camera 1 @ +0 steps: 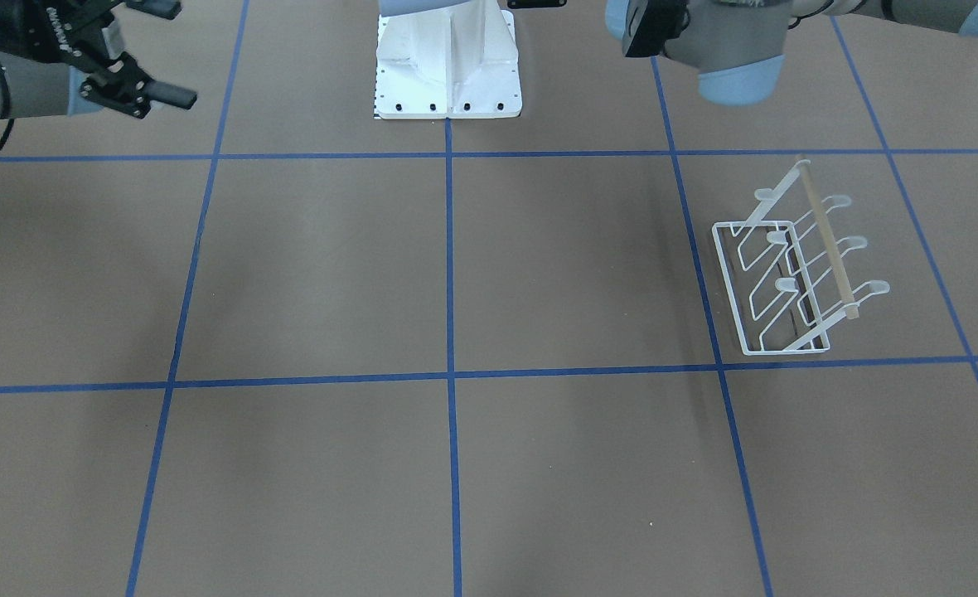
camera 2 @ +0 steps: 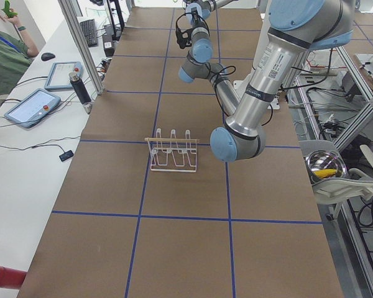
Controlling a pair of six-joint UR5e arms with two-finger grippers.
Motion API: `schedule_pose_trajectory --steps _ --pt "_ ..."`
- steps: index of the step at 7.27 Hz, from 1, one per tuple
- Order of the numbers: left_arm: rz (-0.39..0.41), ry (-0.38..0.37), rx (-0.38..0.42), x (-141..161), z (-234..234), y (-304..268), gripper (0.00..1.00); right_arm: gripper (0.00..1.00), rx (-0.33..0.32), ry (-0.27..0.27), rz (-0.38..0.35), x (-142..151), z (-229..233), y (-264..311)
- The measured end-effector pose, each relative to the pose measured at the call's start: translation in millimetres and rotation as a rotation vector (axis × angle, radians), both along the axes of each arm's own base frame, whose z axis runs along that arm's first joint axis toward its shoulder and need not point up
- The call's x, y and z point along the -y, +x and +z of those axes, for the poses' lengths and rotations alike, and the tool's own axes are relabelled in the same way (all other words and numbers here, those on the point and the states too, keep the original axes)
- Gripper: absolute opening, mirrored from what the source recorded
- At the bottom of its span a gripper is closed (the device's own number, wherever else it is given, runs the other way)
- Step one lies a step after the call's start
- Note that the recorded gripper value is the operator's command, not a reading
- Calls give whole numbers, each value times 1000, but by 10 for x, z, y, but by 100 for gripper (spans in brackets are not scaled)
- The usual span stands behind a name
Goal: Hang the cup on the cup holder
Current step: 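Carry the cup toward the rack with left gripper while right arm withdraws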
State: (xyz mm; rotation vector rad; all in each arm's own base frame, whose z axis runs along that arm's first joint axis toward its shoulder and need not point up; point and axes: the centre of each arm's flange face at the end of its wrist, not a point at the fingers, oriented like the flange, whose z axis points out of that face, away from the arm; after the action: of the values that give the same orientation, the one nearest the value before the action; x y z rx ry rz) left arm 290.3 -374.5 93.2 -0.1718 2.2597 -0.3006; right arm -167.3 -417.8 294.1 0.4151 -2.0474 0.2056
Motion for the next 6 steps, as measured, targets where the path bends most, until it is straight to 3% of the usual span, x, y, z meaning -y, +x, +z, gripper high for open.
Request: schedule_pose_trajectory --steps 3,6 --pt "-167 22 212 72 -175 -276 0 100 -296 -3 268 574 216 465" --pt "-334 52 469 454 -54 -426 0 100 -684 -67 450 1194 419 816"
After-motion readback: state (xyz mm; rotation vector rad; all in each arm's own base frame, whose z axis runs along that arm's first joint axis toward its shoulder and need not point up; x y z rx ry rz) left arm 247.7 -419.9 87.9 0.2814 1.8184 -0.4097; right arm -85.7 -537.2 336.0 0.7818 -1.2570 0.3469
